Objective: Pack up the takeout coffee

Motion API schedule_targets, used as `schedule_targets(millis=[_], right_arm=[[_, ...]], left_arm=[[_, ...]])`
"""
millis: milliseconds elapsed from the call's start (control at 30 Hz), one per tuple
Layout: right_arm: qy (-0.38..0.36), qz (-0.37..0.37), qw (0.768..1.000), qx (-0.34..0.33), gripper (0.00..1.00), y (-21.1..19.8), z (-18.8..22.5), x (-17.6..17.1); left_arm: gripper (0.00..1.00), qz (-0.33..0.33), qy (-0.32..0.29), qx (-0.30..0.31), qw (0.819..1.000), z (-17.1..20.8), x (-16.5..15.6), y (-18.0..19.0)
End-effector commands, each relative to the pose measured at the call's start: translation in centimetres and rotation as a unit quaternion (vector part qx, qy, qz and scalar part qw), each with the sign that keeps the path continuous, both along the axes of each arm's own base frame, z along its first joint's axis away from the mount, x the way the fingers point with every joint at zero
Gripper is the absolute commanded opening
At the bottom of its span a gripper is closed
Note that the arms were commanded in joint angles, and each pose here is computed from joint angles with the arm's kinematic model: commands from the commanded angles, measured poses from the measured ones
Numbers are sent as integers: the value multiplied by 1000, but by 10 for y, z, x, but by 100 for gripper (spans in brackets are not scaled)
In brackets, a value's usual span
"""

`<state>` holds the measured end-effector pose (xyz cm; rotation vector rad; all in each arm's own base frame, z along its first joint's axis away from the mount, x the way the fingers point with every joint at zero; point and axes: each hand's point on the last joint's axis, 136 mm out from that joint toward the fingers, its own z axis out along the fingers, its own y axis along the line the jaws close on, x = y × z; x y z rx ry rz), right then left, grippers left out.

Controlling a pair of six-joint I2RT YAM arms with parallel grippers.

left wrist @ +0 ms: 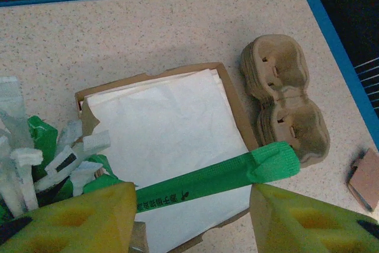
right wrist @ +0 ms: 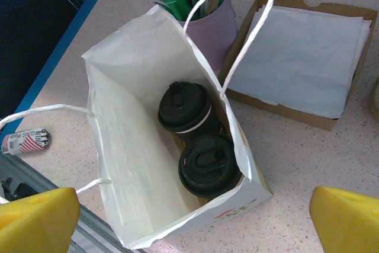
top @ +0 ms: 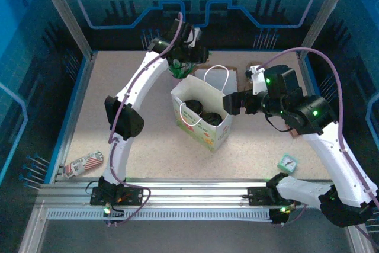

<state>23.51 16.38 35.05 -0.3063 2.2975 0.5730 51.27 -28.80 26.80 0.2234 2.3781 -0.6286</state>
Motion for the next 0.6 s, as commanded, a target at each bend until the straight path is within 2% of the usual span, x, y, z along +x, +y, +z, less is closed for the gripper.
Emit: schedule_targets(millis=[0,133,400,567], right_arm=[[18,-17,999,-21,99,-4,-12,10],[20,-17,1000,-16,91,8,-6,28],[7,-19,1000,-2,88,37,7,75],[1,-37,999,-10,85,47,13,108]], left_arm=[[55,17,-48,-27,998,50,-1,7],[58,34,-58,-39,997,67,0,20],[61,51,-65,-42,996,79,-4,36],[67,80,-93,-73,990,110,-11,61]])
